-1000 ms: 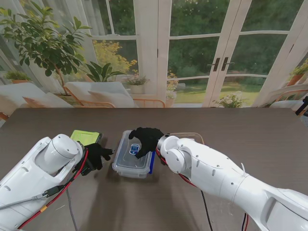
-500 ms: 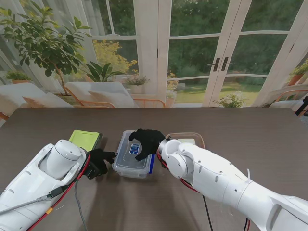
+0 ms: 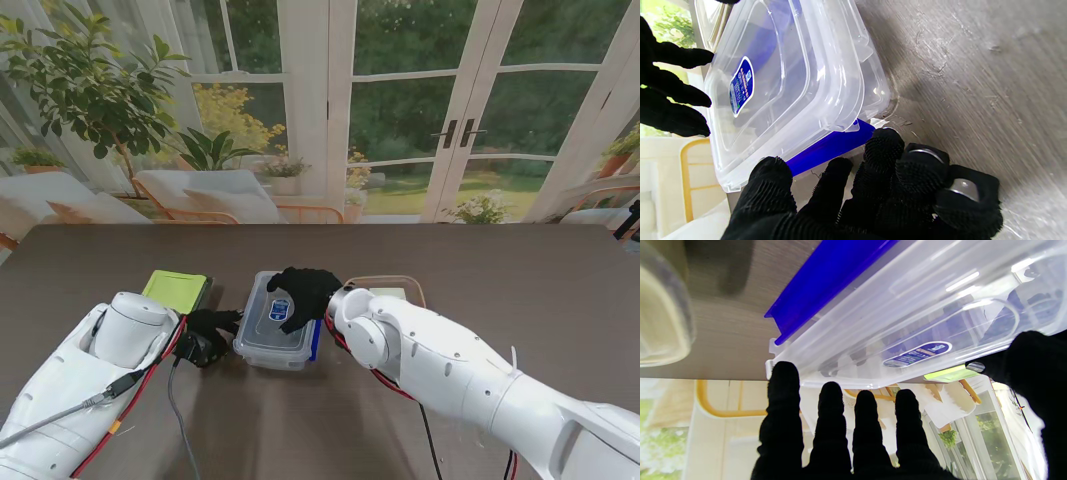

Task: Pair container bodies with their lids

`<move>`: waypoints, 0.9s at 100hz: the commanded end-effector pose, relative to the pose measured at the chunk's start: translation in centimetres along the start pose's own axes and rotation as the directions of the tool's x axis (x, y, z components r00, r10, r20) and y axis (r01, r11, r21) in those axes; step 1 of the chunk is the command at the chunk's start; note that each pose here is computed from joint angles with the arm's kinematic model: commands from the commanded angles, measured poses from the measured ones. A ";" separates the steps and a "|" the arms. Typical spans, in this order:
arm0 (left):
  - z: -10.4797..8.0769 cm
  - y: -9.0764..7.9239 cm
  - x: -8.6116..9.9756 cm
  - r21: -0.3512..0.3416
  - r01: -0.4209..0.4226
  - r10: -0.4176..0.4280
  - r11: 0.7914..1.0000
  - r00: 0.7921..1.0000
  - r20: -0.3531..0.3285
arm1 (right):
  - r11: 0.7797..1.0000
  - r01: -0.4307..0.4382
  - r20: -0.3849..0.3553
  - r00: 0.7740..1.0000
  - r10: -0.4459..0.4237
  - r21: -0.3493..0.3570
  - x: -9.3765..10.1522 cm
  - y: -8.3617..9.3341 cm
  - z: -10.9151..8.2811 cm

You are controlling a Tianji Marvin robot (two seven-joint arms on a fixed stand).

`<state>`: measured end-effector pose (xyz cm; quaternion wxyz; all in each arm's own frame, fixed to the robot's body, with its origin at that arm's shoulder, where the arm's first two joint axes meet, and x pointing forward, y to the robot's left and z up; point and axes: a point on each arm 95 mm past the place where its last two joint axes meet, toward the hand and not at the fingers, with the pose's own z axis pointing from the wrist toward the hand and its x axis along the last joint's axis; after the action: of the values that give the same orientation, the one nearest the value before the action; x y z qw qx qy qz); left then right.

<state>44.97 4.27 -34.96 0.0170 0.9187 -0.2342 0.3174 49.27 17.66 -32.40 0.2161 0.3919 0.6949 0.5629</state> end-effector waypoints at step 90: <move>-1.7 -1.0 -0.4 0.008 0.121 -0.121 0.993 0.992 -0.021 | 0.998 -0.007 -0.029 1.000 0.009 0.057 1.1 -1.1 -0.1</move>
<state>44.20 5.89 -34.09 0.0228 0.9294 -0.1761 0.3236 49.07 17.64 -32.30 0.2095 0.3932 0.7009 0.5570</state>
